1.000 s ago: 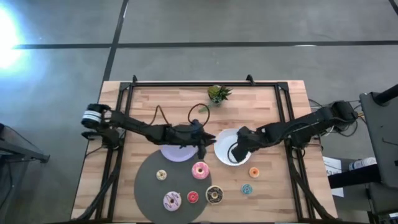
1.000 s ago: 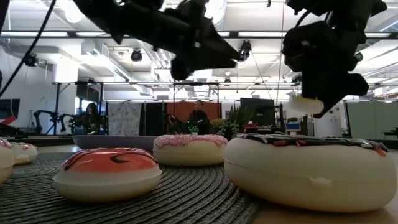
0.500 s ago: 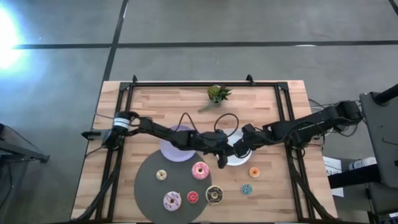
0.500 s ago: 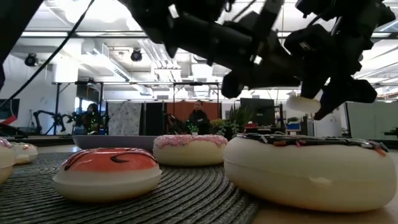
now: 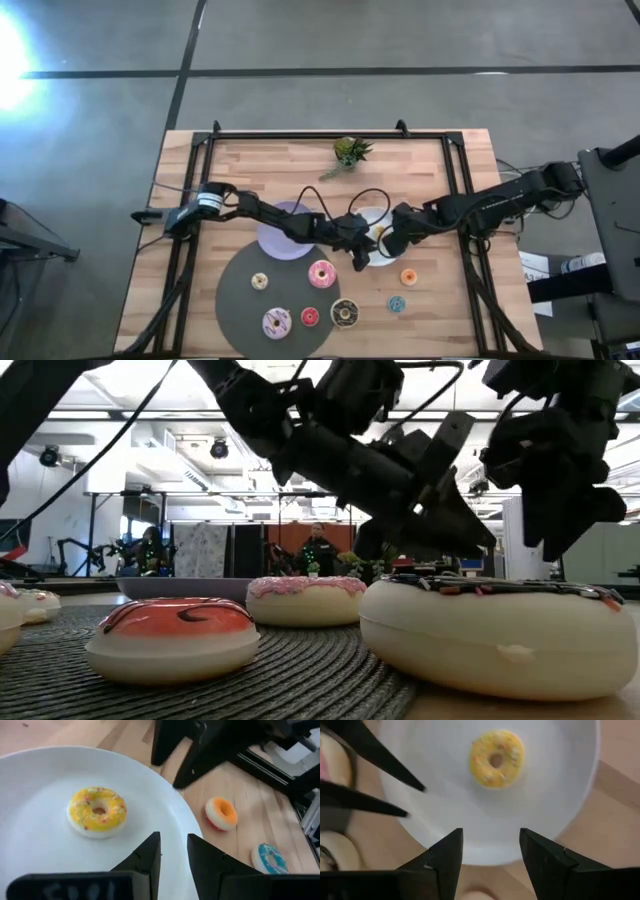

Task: Pick & Place donuts
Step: Put the small red donut on the white plate

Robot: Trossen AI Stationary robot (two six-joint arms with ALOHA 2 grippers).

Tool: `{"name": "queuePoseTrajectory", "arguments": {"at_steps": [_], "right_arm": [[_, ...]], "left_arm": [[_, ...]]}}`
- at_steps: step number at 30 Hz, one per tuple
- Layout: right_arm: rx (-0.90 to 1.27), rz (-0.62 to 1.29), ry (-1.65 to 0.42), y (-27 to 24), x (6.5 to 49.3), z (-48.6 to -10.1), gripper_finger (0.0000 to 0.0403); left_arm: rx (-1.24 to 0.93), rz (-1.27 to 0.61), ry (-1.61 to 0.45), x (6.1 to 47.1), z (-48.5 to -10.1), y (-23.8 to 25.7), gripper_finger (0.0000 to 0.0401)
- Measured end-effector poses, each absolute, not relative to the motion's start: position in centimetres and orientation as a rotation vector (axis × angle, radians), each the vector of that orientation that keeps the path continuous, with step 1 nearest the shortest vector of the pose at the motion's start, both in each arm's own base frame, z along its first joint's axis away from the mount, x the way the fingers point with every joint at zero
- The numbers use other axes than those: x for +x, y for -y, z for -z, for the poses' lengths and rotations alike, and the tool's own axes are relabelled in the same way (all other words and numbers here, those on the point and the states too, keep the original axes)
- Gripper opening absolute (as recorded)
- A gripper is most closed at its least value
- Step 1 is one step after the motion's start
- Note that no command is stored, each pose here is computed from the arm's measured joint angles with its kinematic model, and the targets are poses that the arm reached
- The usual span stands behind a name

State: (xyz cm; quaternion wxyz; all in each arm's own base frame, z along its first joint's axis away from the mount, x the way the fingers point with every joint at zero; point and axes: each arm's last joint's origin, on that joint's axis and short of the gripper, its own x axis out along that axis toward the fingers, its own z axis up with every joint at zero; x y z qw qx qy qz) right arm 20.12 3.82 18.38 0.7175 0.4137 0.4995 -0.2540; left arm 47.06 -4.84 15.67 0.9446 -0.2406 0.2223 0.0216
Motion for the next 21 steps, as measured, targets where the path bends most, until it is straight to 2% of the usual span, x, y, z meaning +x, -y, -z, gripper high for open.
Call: {"name": "queuePoseTrajectory", "arguments": {"at_steps": [4,11,21], "right_arm": [[0.723,0.458,-1.185,-4.6,19.2,-19.6,0.0187],[0.424,0.097,-1.268,-9.3,16.9,-20.5,0.0187],[0.299,0.022,-1.315,-14.3,16.6,-18.7,0.018]], "left_arm": [[-0.435,-0.061,-0.476,46.5,-16.9,4.7,0.0071],[-0.33,-0.117,-0.577,44.1,-18.3,4.4,0.0071],[-0.334,-0.178,-0.556,41.2,-18.9,4.0,0.0071]]}}
